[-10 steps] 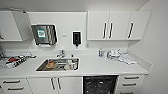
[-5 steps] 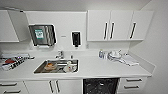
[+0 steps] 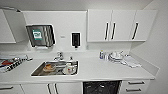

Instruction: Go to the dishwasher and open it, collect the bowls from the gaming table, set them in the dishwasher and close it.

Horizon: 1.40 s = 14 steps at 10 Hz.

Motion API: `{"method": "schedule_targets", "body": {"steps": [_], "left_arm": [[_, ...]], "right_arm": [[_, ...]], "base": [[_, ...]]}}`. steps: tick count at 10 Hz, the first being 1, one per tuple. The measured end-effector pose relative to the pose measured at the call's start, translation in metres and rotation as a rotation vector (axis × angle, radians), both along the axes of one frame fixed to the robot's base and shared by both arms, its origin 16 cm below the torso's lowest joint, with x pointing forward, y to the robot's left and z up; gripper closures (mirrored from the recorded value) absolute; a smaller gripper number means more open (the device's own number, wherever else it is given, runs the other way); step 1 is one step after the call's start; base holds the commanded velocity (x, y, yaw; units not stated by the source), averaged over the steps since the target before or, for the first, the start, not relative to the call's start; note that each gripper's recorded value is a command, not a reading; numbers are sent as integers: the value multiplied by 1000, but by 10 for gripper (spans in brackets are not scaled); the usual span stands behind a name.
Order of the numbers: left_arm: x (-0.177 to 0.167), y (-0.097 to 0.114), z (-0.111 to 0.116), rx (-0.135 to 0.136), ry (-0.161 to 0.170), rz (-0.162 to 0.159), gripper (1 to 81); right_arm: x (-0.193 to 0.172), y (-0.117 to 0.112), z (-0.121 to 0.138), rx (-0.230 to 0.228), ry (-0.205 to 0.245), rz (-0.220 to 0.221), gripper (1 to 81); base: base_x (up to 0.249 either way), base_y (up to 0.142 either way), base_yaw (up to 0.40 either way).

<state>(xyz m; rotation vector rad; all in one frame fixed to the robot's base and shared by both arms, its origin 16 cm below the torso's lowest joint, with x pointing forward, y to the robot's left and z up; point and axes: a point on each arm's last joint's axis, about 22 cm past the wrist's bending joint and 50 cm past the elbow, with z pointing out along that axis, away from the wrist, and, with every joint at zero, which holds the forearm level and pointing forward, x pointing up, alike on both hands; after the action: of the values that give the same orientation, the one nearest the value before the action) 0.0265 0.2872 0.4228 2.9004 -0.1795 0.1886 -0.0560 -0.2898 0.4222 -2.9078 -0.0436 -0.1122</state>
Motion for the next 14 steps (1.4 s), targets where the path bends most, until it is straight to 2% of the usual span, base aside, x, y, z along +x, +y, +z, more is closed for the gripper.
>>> {"method": "schedule_targets", "body": {"steps": [5, 11, 12, 13, 14], "left_arm": [[1, 0, 0, 0, -1, 0, 811], [1, -1, 0, -5, -4, 1, 811], [3, -2, 1, -16, -12, 2, 811], [2, -4, 3, -39, -24, 4, 811], [0, -6, 7, -80, -42, 8, 811]], "right_arm": [[2, 6, 0, 8, -1, -3, 811], [0, 6, 0, 8, 3, -10, 811], [0, 6, 0, 8, 3, -11, 811], [-2, 6, 0, 8, 6, -11, 811], [-7, 5, 0, 8, 18, -11, 811]], "base": [[94, 0, 0], [0, 0, 0], [0, 0, 0], [0, 0, 0], [0, 0, 0]]}}
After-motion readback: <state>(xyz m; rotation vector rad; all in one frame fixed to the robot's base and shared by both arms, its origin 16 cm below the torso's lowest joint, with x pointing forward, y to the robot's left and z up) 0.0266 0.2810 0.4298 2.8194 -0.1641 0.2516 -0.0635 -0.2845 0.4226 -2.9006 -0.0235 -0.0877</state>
